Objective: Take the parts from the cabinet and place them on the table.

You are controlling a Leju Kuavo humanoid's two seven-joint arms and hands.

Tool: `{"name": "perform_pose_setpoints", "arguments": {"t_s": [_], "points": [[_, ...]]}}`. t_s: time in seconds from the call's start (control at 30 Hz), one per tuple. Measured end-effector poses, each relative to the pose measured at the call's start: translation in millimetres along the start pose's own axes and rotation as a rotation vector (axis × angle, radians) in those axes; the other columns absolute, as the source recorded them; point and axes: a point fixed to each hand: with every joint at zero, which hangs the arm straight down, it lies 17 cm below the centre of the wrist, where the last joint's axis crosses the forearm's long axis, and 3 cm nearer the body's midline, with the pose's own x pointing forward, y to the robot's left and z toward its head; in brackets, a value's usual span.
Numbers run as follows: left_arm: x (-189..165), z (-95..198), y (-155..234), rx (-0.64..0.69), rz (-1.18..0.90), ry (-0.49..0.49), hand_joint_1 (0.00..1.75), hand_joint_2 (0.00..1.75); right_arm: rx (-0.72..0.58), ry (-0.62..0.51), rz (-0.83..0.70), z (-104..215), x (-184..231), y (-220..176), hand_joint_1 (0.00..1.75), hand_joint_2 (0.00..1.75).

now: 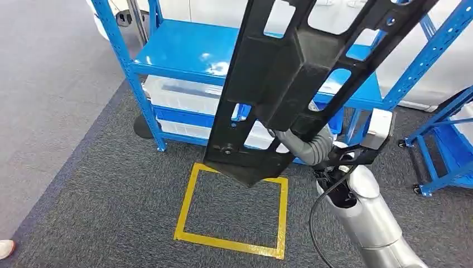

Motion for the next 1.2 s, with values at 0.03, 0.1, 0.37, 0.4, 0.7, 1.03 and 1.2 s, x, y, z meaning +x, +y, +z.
{"name": "perform_pose_setpoints", "arguments": {"t_s": [0.03, 0.1, 0.37, 0.4, 0.7, 1.03, 1.2], "points": [[0.3, 0.2, -1.0, -0.001, 0.001, -0.001, 0.00, 1.75, -0.001, -0.002, 0.003, -0.2, 1.0, -1.1, 1.75, 1.75], [3.0, 0.0, -0.9, -0.001, 0.001, -0.005, 0.00, 1.75, -0.004, -0.004, 0.006, 0.5, 1.8, -3.0, 1.75, 1.75], [-0.4, 0.3, -1.6, -0.004, -0.011, 0.000, 0.00, 1.75, -0.013, 0.006, 0.012, 4.5, -0.6, -5.9, 1.75, 1.75], [0.4, 0.2, -1.3, -0.004, -0.012, -0.001, 0.00, 1.75, -0.017, 0.011, 0.010, 6.3, -2.3, -5.9, 1.75, 1.75], [-3.9, 0.5, -1.6, -0.006, -0.021, 0.010, 0.00, 1.75, -0.026, 0.010, 0.015, 11.9, -1.4, -5.7, 1.75, 1.75], [-4.3, 1.2, -4.6, -0.012, -0.036, 0.010, 0.00, 1.75, -0.047, 0.011, 0.031, 21.5, -0.5, -9.7, 1.75, 1.75], [-4.0, 1.5, -6.2, -0.016, -0.038, 0.010, 0.00, 1.75, -0.048, 0.011, 0.040, 24.0, 1.3, -9.8, 1.75, 1.75]]}}
